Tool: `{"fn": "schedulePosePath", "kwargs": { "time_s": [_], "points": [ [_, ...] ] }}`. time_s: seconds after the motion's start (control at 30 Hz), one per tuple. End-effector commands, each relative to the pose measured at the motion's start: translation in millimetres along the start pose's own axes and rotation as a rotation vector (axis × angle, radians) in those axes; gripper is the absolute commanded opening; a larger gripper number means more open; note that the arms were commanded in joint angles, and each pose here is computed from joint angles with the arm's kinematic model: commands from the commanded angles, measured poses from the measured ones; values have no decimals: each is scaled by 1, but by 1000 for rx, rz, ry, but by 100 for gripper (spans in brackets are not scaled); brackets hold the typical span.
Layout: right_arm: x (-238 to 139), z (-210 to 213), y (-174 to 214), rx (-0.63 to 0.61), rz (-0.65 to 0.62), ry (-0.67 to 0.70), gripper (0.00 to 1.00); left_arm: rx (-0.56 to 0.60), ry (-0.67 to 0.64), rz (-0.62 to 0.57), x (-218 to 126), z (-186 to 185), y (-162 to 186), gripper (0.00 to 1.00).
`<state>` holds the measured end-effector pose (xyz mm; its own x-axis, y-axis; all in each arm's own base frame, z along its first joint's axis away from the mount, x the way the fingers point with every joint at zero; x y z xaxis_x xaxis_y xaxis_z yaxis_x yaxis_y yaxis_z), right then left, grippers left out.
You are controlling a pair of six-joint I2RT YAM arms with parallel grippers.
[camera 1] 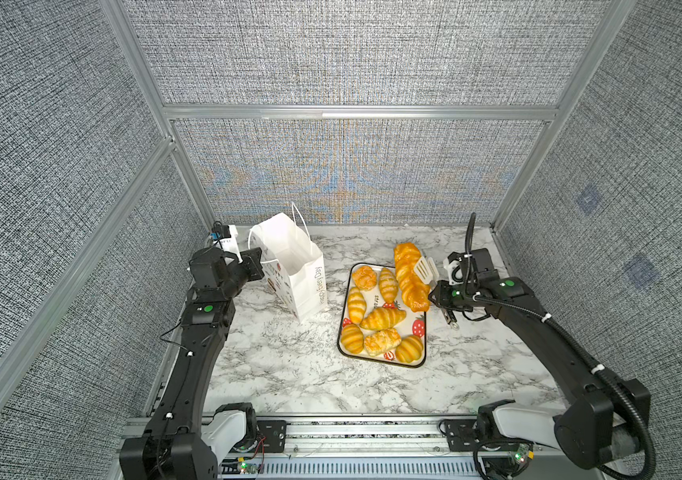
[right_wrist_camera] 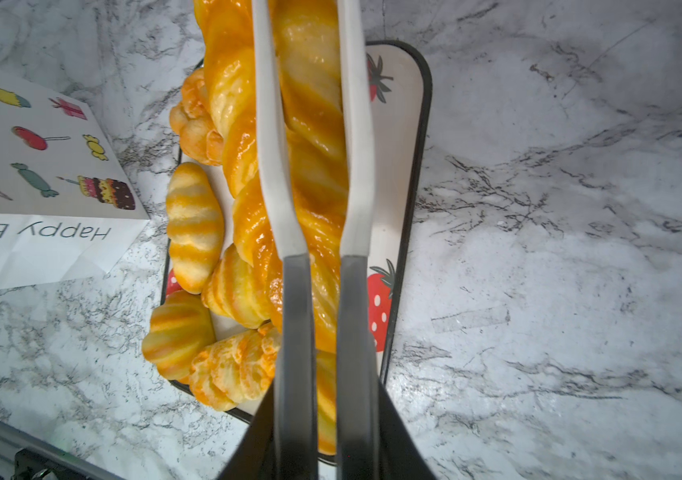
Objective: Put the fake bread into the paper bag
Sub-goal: 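Lift the twisted bread with the tongs and carry it toward the bag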
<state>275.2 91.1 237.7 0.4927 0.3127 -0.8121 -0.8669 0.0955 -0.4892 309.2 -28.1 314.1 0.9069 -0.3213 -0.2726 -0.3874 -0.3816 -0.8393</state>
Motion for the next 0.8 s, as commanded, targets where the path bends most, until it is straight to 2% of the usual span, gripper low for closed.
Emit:
{"fn": "schedulePosePath", "kwargs": {
  "time_s": [0.0,0.3,0.77],
  "points": [
    [-11,15,-12,-22,-68,-68,28,4,8,-9,-1,-1,-1,0],
    [-48,55,-27,-99,-218,-212,28,6,6,-10,-1,-1,-1,0],
    [-81,103,-43,-193,-380,-369,28,7,4,-9,-1,0,-1,0]
  ]
}}
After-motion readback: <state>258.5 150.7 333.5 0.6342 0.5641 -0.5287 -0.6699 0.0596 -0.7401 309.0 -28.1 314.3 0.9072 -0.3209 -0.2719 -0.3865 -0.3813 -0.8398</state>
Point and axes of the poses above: each gripper's point midway between its finger pads, its own x axis out along the fingers, its own z axis along the line the jaws close on, y = z × x, the point moved 7 cm from there along -x, back along the fingers, and after that the axes turned 3 degrees about -x, right-handed, at the moved point
